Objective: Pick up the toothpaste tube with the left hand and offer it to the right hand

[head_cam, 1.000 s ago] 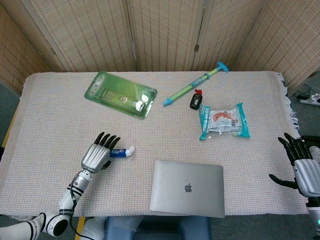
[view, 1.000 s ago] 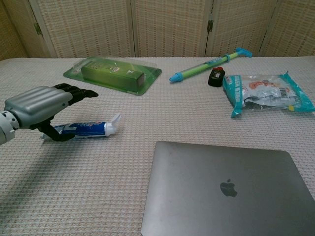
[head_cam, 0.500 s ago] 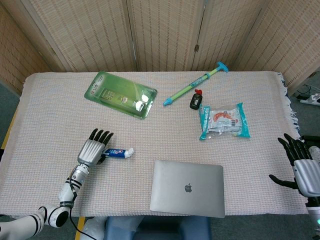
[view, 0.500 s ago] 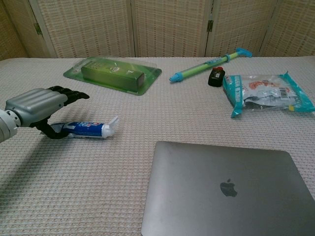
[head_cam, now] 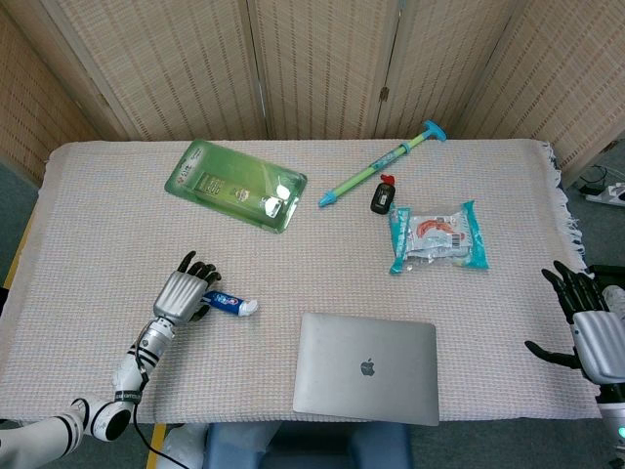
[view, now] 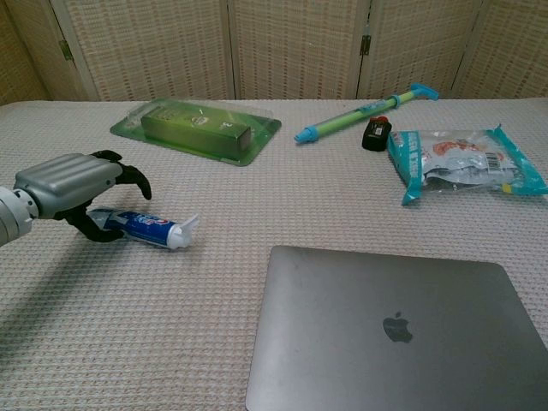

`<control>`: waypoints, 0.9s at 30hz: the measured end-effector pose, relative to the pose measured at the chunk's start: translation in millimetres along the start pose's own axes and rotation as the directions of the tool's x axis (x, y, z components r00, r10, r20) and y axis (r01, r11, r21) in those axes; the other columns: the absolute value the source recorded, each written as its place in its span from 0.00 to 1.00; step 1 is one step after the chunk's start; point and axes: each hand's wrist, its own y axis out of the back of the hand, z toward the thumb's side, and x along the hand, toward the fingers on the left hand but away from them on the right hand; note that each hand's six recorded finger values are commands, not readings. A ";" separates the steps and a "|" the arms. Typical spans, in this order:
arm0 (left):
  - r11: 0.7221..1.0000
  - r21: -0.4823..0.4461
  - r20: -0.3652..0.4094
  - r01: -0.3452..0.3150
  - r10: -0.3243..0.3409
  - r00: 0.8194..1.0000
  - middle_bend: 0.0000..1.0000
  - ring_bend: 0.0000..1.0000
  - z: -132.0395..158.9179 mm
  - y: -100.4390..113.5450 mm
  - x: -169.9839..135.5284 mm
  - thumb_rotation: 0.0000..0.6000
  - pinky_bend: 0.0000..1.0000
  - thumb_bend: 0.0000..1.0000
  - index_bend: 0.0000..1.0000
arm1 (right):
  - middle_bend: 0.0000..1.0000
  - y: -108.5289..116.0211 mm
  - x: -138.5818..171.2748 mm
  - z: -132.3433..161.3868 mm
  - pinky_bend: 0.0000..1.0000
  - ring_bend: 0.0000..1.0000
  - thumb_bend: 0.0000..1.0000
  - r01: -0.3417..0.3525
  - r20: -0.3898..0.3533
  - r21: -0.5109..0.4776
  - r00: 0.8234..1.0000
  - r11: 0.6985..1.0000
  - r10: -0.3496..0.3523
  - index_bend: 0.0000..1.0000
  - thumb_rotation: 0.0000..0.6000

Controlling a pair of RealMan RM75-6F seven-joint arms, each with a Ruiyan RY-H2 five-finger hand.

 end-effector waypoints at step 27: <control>0.999 -0.040 0.016 0.020 -0.020 1.000 0.56 0.48 1.6 -10.8 5.5 1.00 0.23 0.41 0.57 | 0.00 -1.1 1.5 0.3 0.00 0.00 0.13 -0.005 0.014 0.006 1.000 1.000 0.005 0.00 1.00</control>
